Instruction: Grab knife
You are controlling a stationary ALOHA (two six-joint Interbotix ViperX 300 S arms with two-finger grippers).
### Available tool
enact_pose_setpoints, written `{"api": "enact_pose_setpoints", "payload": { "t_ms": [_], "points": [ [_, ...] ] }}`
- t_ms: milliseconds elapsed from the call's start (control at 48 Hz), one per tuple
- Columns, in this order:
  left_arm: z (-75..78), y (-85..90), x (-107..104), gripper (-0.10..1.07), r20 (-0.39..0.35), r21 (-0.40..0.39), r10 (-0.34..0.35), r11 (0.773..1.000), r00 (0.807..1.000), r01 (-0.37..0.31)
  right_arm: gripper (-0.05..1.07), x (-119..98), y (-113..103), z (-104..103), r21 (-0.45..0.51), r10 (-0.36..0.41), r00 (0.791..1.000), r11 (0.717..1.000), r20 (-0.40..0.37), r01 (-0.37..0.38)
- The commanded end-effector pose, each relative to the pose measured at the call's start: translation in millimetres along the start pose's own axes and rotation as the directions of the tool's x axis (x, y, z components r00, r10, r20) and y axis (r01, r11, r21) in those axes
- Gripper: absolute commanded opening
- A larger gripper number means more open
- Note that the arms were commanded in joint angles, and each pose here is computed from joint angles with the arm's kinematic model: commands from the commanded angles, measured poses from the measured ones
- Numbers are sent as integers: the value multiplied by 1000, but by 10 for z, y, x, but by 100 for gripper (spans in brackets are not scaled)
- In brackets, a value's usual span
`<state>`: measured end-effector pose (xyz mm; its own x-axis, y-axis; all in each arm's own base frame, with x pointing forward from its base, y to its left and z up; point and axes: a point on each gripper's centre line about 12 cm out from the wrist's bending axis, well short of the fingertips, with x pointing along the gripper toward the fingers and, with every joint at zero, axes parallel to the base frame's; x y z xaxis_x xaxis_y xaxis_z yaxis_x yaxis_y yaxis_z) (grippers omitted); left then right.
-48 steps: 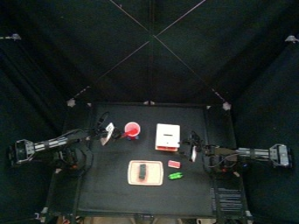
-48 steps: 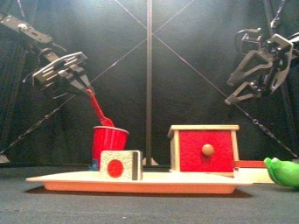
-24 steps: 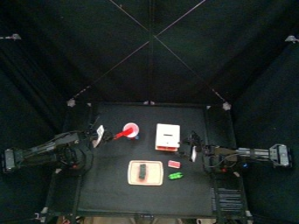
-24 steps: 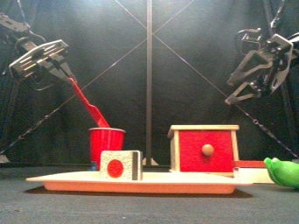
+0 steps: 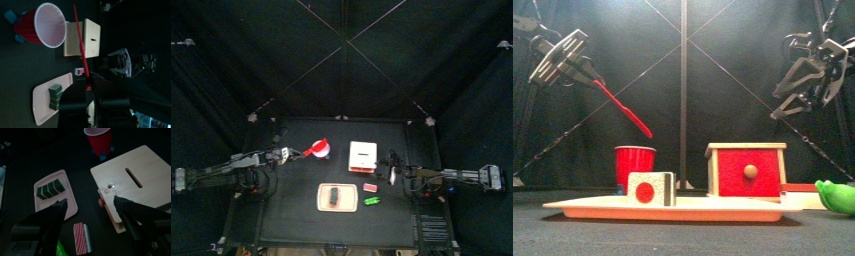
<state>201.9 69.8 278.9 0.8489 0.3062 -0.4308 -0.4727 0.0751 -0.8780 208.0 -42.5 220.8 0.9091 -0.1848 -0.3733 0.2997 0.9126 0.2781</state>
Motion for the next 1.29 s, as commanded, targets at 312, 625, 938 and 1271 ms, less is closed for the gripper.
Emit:
{"api": "enact_pose_setpoints", "payload": {
  "t_ms": [312,625,938,1271],
  "points": [
    [-169,-60,31,27,-37,365,-185,912,982,185,102,0,41,208,9,10,998,1000,54,-10],
    [-302,46,49,27,-91,579,-227,780,970,237,102,-5,160,377,12,97,985,995,139,-100],
    [-437,27,30,27,-153,835,-238,489,959,255,102,30,210,391,-17,146,976,989,160,-145],
    [-698,134,-4,26,-285,947,-253,72,924,312,102,33,255,538,-16,158,969,987,190,-157]
  ]
}}
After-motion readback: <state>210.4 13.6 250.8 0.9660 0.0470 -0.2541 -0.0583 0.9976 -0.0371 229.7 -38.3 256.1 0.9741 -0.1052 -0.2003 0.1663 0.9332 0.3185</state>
